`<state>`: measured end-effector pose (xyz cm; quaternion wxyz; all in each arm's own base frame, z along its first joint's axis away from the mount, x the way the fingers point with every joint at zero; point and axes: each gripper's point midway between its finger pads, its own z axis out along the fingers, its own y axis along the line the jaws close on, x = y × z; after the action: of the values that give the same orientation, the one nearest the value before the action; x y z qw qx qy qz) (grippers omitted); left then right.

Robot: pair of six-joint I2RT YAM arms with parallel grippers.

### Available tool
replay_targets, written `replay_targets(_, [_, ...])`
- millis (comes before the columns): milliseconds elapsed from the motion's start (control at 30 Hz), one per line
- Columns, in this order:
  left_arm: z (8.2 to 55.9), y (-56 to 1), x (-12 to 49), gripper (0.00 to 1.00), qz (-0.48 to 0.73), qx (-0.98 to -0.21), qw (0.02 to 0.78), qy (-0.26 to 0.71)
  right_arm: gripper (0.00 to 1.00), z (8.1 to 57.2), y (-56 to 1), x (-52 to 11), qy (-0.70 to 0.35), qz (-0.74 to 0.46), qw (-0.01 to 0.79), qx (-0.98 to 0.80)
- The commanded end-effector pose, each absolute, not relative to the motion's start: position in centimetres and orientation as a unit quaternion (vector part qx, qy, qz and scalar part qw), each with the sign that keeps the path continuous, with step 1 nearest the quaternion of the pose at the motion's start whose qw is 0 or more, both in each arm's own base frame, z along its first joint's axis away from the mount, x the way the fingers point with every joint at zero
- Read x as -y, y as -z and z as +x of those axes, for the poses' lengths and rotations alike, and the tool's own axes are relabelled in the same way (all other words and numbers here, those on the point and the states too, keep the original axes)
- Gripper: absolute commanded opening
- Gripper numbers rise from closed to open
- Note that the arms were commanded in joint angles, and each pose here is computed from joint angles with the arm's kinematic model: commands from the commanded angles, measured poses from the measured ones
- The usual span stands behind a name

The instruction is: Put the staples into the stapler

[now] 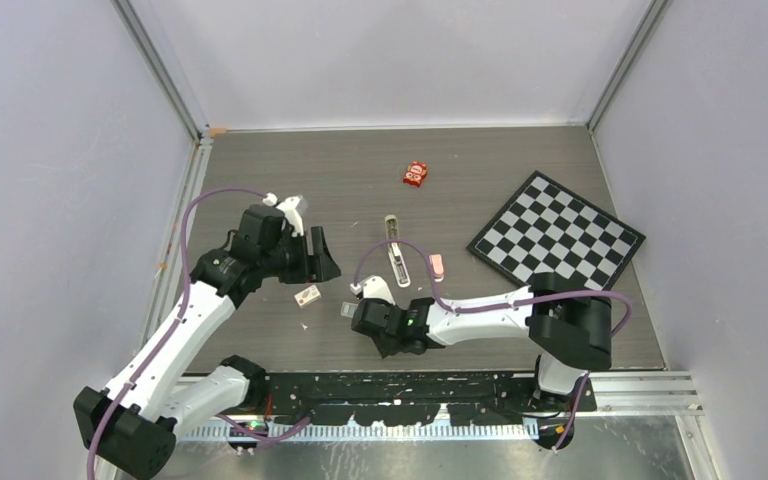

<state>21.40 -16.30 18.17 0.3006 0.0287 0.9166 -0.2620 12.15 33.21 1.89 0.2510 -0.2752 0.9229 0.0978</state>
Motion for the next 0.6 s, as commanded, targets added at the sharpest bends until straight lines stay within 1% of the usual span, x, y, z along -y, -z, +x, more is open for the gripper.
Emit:
replay_targets(0, [21.3, -18.7, 16.8, 0.66, 0.028, -0.909, 0.3, 0.289, 0.35, 12.5, -1.4, -33.2, -0.094, -0.27, 0.262, -0.922])
replay_targets(267, [21.1, -19.1, 16.8, 0.6, 0.02, -0.907, 0.289, 0.305, 0.24, 12.7, -2.2, -33.6, -0.105, -0.267, 0.273, -0.918])
replay_targets(433, [21.2, -19.4, 16.7, 0.59, 0.029, -0.905, 0.292, 0.309, 0.23, 13.3, -3.5, -33.7, -0.117, -0.259, 0.289, -0.914])
replay_targets(567, [21.6, -20.1, 17.5, 0.58, 0.027, -0.902, 0.272, 0.334, 0.23, 14.8, -5.3, -34.0, -0.146, -0.228, 0.301, -0.914])
